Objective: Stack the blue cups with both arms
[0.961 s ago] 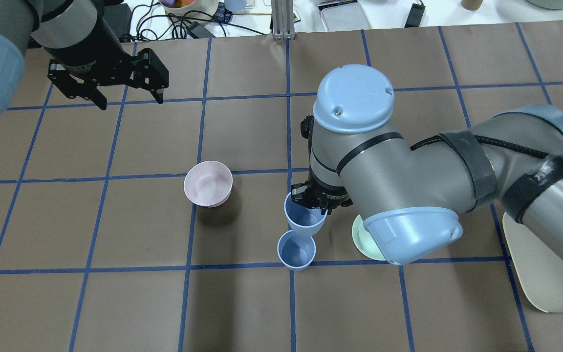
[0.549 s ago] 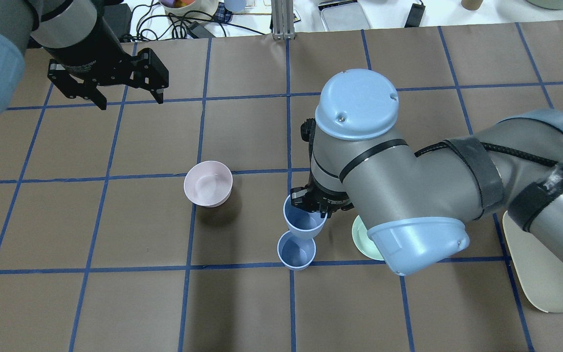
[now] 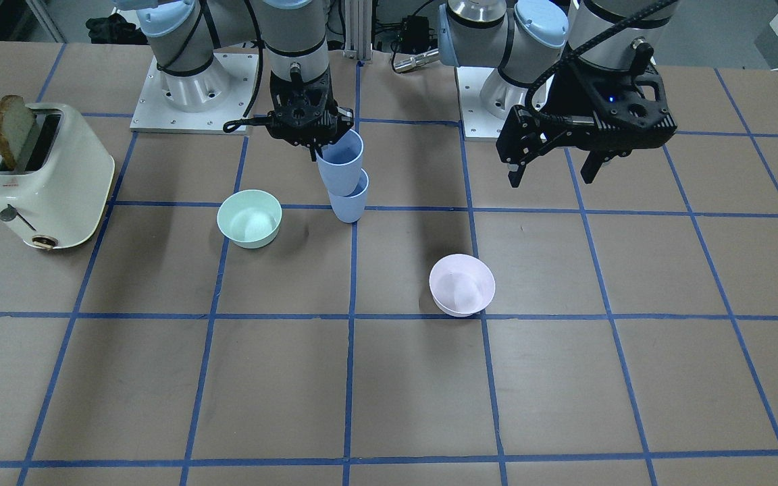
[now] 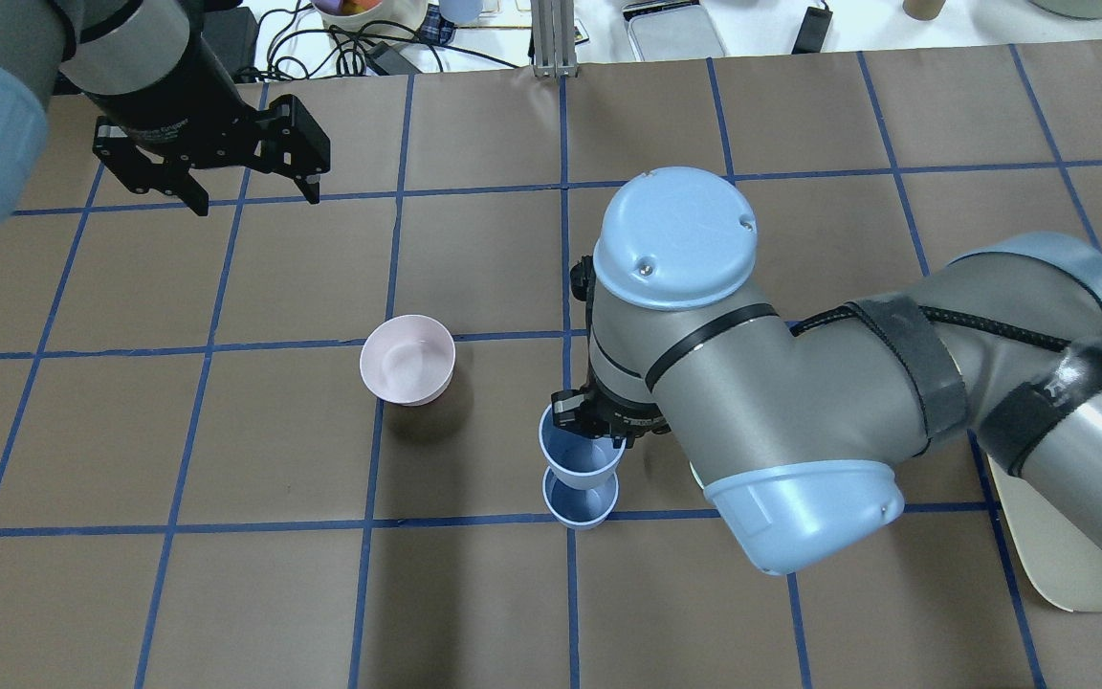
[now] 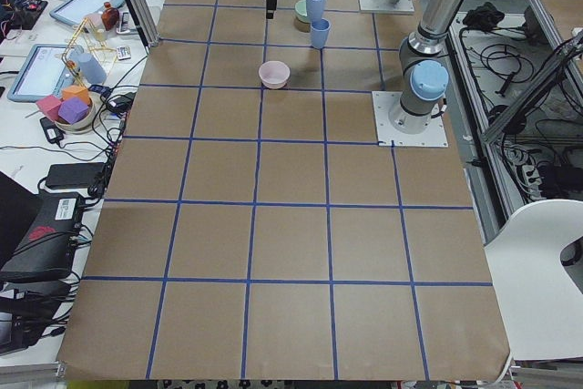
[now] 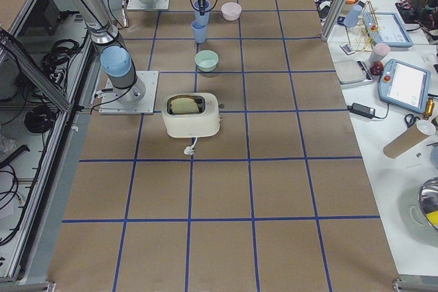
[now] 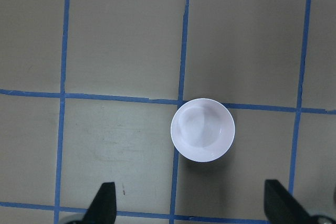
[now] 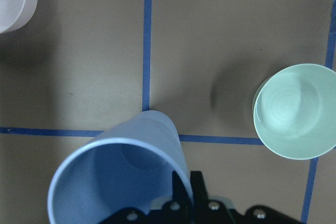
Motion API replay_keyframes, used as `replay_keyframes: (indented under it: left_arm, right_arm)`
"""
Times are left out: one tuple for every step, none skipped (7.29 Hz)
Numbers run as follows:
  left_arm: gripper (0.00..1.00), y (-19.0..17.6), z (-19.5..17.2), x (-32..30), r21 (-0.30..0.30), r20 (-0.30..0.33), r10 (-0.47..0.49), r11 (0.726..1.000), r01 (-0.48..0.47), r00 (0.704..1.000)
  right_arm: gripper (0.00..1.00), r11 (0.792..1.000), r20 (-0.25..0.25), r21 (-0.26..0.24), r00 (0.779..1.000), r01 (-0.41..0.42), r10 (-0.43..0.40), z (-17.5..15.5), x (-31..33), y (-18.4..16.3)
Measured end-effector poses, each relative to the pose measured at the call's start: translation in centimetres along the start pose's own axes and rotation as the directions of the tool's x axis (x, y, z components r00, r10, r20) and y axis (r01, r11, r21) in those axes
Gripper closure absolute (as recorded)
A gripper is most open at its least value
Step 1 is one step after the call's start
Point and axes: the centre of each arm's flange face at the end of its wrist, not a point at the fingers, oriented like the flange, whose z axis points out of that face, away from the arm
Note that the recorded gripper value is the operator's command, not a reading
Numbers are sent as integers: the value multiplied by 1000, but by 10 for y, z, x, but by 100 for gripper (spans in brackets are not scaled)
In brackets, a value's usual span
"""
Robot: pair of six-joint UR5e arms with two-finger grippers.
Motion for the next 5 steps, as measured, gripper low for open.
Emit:
replay_keyframes:
  left_arm:
    - [0,0,0,0,0,0,0,1000,0,1000]
    - [0,0,0,0,0,0,0,1000,0,1000]
    - [0,0,0,0,0,0,0,1000,0,1000]
    - [0,0,0,0,0,0,0,1000,0,1000]
    - [0,0,0,0,1,0,0,1000,0,1000]
  right_arm:
    - [100,1000,-4,-7,1000,0,0,6,0,3]
    - [100,1000,-2,4,1000,0,0,9,0,2]
    - [100,1000,4,26,1000,1,-1,9,0,0]
    - [99,999,6,34,1000,0,0,10,-1,-2]
    - [100,1000,2,25,1000,-1,1,17,-1,-4]
